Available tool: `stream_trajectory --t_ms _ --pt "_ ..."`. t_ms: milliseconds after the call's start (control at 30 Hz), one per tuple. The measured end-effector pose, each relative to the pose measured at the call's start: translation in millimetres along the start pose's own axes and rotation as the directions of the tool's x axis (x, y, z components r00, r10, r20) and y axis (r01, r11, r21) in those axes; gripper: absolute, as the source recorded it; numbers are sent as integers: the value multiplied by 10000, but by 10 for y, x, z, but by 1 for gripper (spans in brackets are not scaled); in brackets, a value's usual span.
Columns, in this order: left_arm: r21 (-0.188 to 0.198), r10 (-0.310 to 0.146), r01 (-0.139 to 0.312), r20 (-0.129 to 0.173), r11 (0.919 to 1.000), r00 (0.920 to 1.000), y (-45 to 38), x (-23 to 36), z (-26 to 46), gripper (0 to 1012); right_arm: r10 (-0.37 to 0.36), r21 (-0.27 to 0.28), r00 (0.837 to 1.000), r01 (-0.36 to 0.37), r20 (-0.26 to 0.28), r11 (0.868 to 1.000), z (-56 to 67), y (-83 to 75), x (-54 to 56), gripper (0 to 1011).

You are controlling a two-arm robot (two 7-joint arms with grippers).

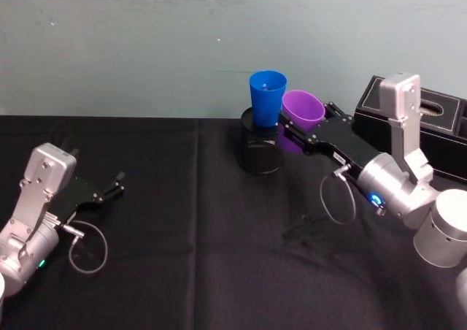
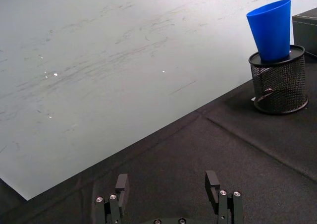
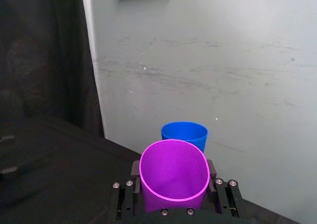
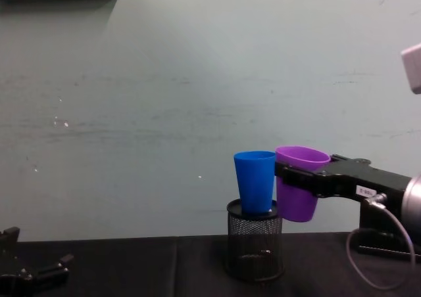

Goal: Pick up one cup with a gripper and tap it against the other cup.

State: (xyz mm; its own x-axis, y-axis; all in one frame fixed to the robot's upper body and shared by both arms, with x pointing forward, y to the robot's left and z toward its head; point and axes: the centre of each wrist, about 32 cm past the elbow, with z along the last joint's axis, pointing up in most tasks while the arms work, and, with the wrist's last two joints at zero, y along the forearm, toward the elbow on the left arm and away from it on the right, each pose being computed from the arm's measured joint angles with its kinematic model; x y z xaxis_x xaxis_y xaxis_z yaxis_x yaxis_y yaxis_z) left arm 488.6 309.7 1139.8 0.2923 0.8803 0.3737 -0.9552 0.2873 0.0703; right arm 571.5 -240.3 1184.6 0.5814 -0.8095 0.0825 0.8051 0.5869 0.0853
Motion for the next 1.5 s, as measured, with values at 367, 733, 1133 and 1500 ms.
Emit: stream_trajectory --t_ms 367,733,1133,1500 --pt "0 0 0 0 10000 10000 0 0 0 1012 -18 -10 10000 18 -13 10000 1 -6 2 734" --pt "0 0 0 1 10000 10000 0 0 0 1011 -13 3 10000 13 -6 10000 0 4 3 734" --pt "0 1 -1 0 10000 10000 0 0 0 1011 -13 7 10000 13 1 10000 0 9 3 734" --pt "0 0 0 0 10000 10000 0 0 0 1011 56 75 10000 -56 -4 10000 15 -59 -13 734"
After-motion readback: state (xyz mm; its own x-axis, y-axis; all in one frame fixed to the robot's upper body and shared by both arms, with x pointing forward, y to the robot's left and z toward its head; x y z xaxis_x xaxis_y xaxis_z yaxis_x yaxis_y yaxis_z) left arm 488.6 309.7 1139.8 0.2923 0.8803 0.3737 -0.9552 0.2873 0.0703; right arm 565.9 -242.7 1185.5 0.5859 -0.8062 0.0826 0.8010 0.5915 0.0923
